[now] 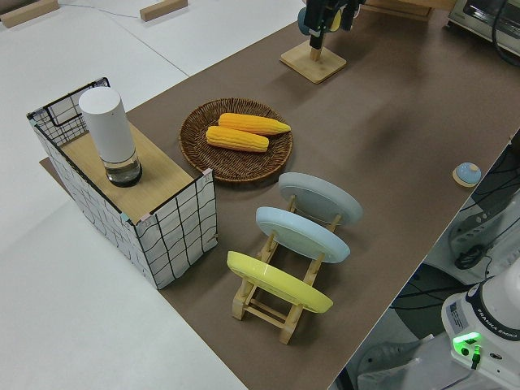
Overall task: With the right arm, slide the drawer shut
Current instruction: 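Push the wooden drawer away from the robot with the right arm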
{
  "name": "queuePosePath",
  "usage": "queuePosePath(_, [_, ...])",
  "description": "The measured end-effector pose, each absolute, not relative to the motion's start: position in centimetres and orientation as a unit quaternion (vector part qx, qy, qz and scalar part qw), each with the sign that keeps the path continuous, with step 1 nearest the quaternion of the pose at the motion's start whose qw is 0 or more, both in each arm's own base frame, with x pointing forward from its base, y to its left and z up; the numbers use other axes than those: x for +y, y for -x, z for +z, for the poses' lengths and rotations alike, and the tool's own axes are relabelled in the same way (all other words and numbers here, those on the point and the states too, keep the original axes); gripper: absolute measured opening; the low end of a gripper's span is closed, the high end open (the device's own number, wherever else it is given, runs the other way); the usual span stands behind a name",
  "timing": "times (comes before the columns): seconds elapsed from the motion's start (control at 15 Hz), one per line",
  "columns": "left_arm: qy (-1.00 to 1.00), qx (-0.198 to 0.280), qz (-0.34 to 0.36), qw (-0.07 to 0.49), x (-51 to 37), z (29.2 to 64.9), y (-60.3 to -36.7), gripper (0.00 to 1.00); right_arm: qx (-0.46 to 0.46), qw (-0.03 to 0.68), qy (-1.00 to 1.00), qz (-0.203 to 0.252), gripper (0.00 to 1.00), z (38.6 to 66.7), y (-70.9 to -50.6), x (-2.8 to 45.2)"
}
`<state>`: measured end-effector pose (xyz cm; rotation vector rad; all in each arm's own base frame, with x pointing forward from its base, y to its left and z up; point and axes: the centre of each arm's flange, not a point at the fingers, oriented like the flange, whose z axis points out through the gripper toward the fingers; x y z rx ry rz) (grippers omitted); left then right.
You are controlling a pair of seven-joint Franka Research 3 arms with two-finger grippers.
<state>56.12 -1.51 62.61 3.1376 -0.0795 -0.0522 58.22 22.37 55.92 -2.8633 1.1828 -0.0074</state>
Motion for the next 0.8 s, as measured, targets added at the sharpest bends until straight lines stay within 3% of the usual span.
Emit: queuePosePath(0.8, [-1.0,-0.025,-0.017,0.001,-1.5,62.6,-56.1,1.0,0.525,0.025,0.851,0.011,0.01,48.8,-62.0,21.9])
